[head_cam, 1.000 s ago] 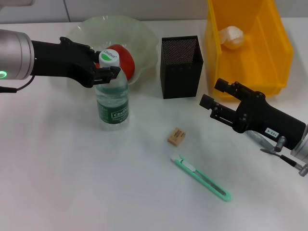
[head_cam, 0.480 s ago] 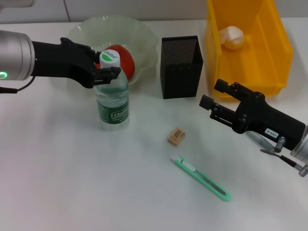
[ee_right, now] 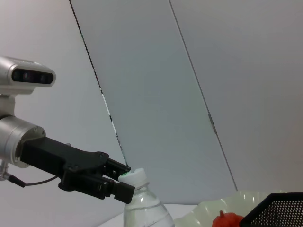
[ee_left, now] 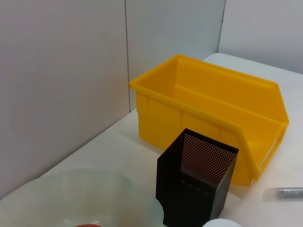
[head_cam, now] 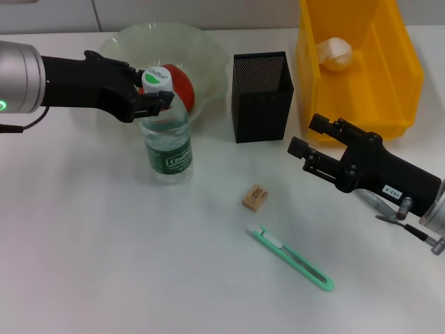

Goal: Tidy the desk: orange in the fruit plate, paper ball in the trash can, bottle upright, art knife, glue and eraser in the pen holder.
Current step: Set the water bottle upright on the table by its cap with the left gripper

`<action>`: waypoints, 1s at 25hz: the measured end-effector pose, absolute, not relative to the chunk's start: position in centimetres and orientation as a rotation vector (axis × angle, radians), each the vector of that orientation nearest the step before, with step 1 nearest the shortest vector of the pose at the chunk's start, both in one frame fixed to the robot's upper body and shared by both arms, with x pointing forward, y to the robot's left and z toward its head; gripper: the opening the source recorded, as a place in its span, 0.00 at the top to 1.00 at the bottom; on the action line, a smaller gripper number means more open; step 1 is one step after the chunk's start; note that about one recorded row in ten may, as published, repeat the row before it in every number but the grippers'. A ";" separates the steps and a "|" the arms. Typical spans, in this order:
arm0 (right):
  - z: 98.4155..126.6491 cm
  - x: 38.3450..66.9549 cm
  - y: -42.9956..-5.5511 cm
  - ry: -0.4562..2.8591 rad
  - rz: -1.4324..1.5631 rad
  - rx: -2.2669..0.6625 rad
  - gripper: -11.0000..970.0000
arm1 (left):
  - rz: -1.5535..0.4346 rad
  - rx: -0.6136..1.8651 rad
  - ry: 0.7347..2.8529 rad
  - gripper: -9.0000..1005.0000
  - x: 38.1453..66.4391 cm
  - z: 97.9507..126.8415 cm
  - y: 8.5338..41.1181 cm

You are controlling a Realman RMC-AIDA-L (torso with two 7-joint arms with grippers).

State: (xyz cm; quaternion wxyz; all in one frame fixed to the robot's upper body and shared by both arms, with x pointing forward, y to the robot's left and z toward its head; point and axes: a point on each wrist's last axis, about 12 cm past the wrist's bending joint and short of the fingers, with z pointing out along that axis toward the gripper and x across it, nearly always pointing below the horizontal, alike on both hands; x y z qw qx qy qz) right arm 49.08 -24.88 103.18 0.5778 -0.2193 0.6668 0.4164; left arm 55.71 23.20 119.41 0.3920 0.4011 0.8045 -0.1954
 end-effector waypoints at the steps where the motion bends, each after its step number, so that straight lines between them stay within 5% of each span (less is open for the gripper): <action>1: 103.2 49.1 -24.9 1.560 0.974 -0.513 0.24 | -0.497 1.013 2.045 0.56 55.7 119.4 23.3; 18: 103.2 49.1 -24.8 1.559 0.975 -0.515 0.24 | -0.503 0.985 2.053 0.56 55.9 119.3 23.6; 25: 103.2 49.2 -24.8 1.559 0.975 -0.517 0.24 | -0.505 0.979 2.052 0.44 55.8 119.4 23.8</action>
